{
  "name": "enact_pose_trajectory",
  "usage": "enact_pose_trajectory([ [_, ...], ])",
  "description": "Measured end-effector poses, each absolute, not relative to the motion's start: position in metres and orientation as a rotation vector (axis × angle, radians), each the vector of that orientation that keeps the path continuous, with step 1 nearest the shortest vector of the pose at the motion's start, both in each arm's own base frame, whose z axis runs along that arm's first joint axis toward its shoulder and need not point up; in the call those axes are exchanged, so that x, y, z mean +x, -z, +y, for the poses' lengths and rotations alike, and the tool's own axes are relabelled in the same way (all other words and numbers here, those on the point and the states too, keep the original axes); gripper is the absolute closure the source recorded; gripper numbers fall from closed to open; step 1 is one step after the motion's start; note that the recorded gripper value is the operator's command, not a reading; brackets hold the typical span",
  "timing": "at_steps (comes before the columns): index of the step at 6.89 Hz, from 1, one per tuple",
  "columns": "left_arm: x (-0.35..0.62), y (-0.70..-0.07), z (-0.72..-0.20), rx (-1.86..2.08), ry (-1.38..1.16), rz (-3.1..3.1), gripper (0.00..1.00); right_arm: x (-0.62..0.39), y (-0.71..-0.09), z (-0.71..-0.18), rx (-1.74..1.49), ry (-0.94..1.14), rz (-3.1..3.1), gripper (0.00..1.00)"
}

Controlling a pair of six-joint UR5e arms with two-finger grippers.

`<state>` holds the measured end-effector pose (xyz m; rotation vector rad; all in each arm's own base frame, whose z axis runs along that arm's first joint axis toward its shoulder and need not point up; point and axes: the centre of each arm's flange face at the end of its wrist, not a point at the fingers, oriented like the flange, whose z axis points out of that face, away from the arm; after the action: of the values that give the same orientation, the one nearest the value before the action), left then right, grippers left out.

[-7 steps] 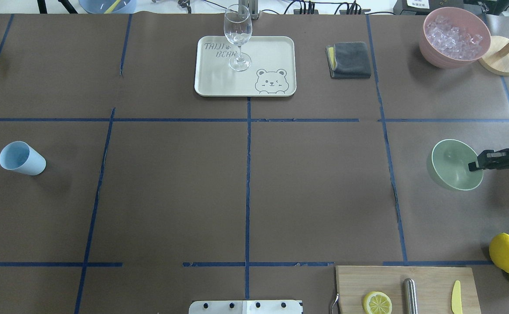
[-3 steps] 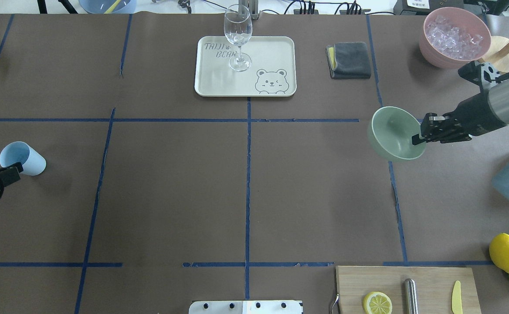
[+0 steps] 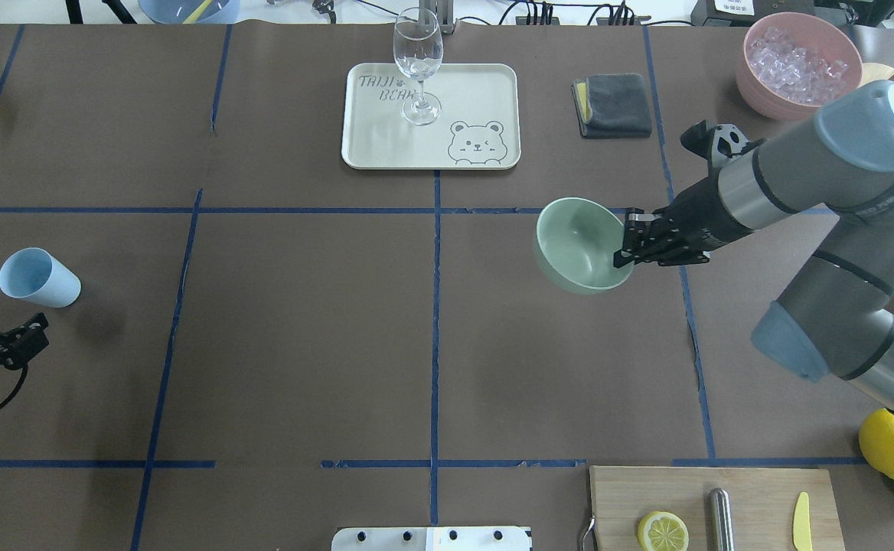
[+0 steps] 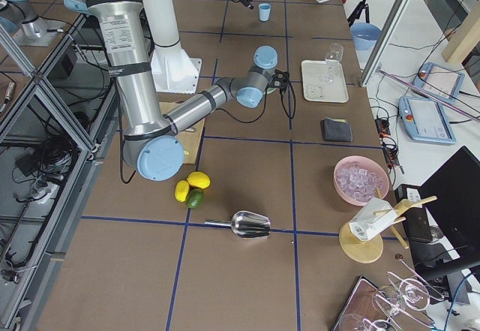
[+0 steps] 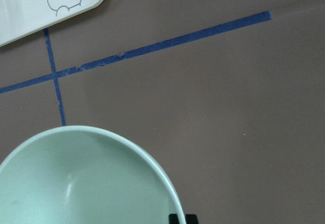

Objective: Pour ice into bowl

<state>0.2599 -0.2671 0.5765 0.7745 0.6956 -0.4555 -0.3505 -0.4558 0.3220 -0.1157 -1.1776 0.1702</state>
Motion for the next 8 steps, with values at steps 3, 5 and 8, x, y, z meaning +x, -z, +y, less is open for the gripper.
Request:
enact_pose_trajectory([
  [3,0.292,-0.598,-0.275,0.910,0.511,0.679,0.01,-0.430,-0.238,-0.443,-0.122,-0.172,-1.099,1.00],
  [5,0.318,-0.603,-0.283,0.943,0.526,0.677,0.01,-0.465,-0.208,-0.438,-0.111,-0.178,-1.067,1.00],
  [8,0.326,-0.623,-0.287,0.982,0.524,0.631,0.01,-0.537,-0.175,-0.451,-0.089,-0.182,-1.022,1.00],
])
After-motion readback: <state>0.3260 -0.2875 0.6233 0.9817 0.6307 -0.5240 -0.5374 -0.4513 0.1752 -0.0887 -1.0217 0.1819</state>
